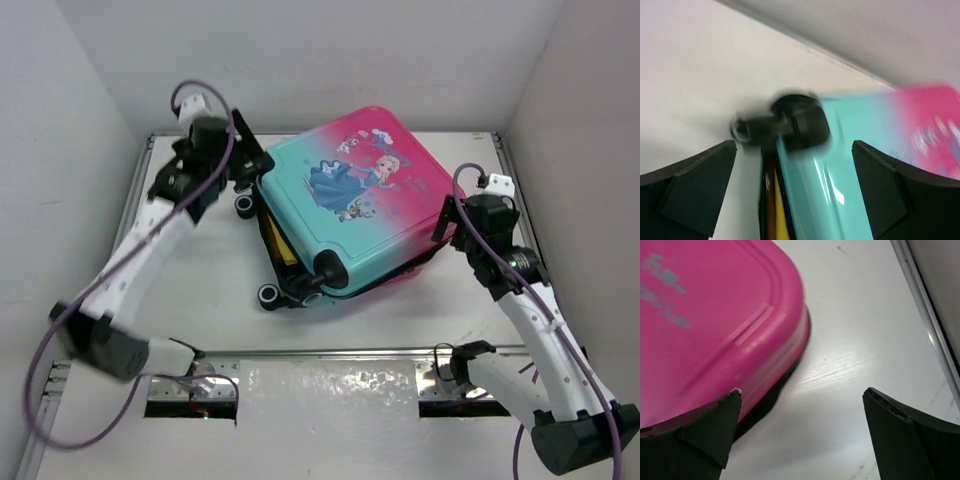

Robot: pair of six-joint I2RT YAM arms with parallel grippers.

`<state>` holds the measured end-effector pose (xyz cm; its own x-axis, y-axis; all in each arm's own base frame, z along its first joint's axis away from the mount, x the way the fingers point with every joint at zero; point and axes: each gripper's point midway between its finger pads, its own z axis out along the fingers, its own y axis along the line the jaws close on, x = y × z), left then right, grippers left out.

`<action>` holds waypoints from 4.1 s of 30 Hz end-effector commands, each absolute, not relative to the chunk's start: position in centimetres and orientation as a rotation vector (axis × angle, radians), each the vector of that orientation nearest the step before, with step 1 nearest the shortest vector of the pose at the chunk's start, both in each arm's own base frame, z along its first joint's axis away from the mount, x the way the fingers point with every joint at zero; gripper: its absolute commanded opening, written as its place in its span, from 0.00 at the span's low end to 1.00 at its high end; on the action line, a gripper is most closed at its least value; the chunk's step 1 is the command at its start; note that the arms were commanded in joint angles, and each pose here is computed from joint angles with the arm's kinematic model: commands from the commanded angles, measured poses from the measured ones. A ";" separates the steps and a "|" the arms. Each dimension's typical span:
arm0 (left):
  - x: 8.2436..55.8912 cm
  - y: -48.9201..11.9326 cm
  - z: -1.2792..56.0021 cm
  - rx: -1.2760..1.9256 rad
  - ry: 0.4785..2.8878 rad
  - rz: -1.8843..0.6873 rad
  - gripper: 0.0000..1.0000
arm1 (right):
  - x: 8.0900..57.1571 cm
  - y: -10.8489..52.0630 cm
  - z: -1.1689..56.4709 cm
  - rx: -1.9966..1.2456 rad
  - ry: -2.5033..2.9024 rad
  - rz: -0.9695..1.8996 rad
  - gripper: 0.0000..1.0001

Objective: Pack the luggage

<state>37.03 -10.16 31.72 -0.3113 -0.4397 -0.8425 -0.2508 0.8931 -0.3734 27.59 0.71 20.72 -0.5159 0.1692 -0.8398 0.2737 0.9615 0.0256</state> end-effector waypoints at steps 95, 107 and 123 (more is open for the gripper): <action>46.2 -14.6 16.6 -0.445 2.091 -1.038 0.86 | 40.3 13.4 6.7 -0.319 2.399 0.495 0.98; 36.7 -13.2 12.3 -0.597 2.133 -0.797 0.90 | 49.4 12.9 12.9 -0.286 2.423 0.107 0.99; 37.8 -5.5 12.2 -0.797 2.056 -0.458 0.96 | 38.8 12.1 30.7 -0.137 2.029 0.173 0.99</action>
<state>37.21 -3.97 11.26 -0.3807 -0.7097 -0.5928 -0.4395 0.7029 -0.5593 42.46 7.84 34.07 -0.4048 0.0272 -0.9140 0.0263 0.9995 0.0181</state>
